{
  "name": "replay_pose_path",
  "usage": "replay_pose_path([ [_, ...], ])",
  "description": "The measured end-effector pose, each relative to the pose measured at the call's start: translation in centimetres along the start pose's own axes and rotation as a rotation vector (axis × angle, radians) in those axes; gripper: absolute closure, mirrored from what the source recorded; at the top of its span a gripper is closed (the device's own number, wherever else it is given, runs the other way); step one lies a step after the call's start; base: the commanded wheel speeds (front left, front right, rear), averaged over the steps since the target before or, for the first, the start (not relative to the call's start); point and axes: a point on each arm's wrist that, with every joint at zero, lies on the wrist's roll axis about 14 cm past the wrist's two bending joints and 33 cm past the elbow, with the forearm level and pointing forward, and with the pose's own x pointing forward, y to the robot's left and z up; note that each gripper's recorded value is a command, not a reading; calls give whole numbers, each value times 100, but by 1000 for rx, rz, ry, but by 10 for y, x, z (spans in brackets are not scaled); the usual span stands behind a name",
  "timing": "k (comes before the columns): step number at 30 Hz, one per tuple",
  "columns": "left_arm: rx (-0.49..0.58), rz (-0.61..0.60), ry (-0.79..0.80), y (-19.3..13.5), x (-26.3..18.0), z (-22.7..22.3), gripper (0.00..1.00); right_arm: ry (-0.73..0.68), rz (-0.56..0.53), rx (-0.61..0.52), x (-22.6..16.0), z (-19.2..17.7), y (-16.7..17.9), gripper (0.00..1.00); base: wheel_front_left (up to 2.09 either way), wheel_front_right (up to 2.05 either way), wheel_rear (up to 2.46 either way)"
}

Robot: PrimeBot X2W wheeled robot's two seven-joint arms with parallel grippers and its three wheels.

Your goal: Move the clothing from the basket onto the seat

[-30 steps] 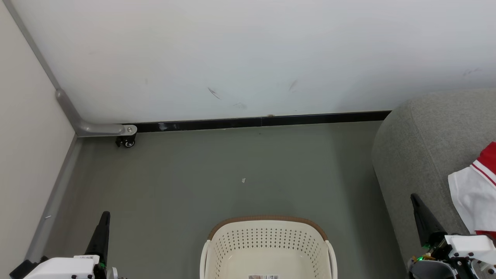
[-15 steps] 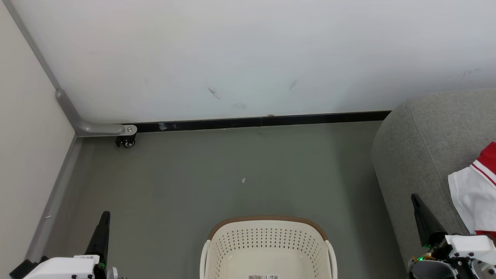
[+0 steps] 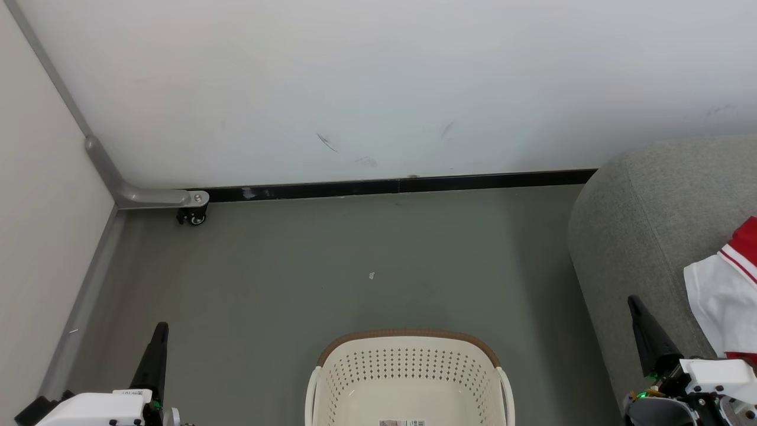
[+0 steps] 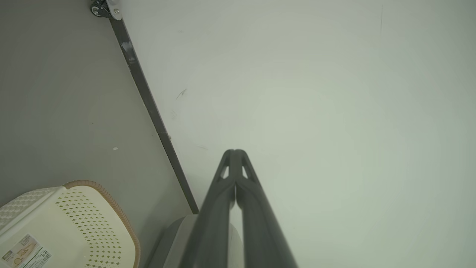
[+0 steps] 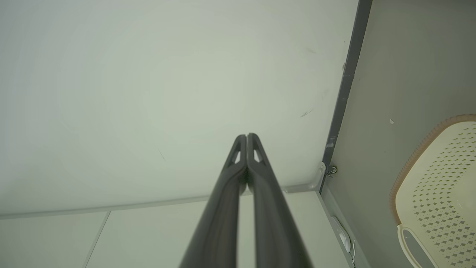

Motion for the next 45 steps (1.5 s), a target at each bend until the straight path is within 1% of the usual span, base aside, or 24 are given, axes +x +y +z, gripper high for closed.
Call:
replay_pose_path([
  [45,0,-1,1,0,0,0,100,4,-1,6,0,-1,0,100,0,0,0],
])
